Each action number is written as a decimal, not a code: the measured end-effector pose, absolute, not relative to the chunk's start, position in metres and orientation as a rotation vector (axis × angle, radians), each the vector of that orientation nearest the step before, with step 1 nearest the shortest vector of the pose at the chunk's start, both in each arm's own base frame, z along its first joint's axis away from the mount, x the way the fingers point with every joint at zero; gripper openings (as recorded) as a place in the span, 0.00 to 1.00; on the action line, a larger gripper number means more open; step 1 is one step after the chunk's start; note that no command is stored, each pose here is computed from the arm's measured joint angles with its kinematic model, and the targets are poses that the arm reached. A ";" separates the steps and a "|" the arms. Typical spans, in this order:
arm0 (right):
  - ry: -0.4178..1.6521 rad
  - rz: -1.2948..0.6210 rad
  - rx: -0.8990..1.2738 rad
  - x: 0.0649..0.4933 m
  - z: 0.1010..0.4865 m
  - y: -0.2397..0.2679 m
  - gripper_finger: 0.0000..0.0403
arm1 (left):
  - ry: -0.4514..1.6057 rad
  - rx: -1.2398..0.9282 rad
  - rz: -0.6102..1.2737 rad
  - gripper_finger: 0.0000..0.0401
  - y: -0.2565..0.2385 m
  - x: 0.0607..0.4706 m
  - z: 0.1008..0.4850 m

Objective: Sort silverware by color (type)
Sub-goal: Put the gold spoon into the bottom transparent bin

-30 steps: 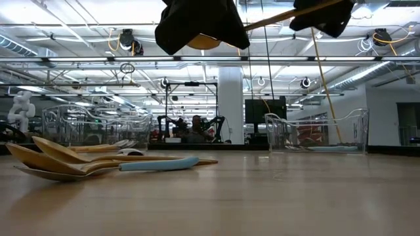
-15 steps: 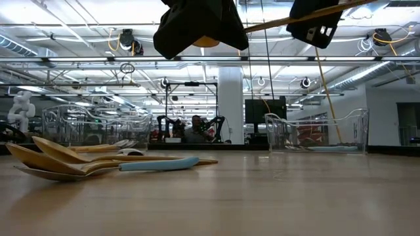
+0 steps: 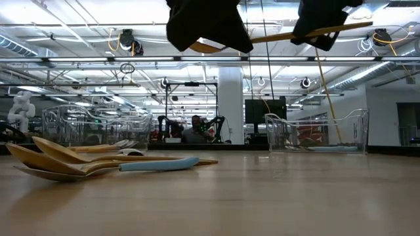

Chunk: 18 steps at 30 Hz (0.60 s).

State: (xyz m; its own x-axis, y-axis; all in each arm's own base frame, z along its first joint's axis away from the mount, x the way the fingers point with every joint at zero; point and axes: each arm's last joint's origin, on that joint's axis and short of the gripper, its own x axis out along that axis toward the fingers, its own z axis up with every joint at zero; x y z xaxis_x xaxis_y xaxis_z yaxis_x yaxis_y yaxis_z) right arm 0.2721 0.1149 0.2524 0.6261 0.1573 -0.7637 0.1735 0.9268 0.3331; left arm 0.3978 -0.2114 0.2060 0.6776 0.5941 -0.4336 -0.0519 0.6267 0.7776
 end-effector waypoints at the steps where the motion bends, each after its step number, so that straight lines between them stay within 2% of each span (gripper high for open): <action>1: 0.904 -0.018 0.398 0.271 0.252 0.117 0.05 | 0.737 0.791 0.422 0.30 -0.212 0.398 0.206; 7: 0.946 -0.098 0.384 0.254 0.248 0.135 0.05 | 0.685 0.692 0.446 0.45 -0.222 0.393 0.207; 18: 0.933 -0.185 0.480 0.213 0.258 0.174 0.05 | 0.643 0.582 0.470 0.47 -0.227 0.387 0.215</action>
